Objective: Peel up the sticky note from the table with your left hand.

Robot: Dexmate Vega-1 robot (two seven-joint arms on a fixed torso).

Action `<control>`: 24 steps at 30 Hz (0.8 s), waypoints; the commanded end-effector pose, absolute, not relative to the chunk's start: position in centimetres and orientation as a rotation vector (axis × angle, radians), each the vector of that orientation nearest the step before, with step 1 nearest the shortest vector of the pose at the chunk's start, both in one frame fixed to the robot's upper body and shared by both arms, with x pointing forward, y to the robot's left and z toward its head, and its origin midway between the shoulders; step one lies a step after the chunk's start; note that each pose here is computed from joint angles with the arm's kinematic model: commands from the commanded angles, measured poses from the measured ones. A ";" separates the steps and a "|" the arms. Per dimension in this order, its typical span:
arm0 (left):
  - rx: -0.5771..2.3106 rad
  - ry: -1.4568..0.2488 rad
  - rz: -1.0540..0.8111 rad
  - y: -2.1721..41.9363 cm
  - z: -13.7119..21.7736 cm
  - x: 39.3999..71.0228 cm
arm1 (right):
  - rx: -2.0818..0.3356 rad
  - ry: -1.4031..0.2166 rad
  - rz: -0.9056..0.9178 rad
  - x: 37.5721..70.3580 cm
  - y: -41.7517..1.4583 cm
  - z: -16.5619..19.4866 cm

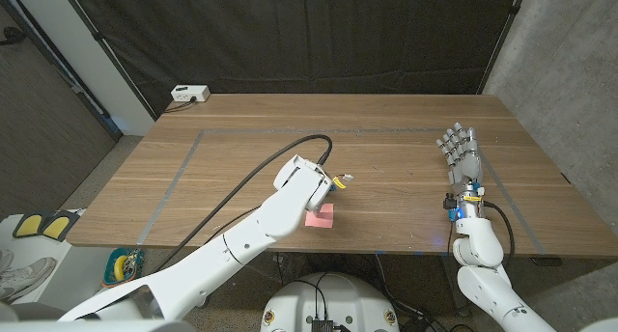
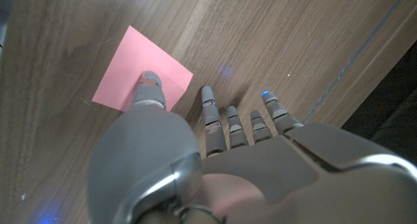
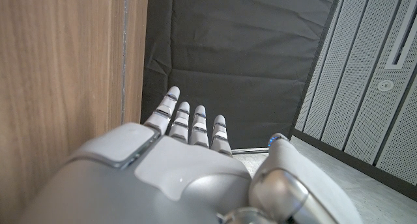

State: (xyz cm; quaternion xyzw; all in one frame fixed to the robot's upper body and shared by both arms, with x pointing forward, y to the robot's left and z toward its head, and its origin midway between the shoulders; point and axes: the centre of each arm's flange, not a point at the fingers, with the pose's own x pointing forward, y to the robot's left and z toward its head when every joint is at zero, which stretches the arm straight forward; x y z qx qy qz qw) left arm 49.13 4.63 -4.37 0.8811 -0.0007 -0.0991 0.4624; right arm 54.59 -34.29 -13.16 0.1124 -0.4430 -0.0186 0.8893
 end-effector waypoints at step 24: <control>2.176 -0.167 -0.144 4.6 -0.9 44.8 | 0.268 -0.912 -0.051 55.2 -34.2 -13.4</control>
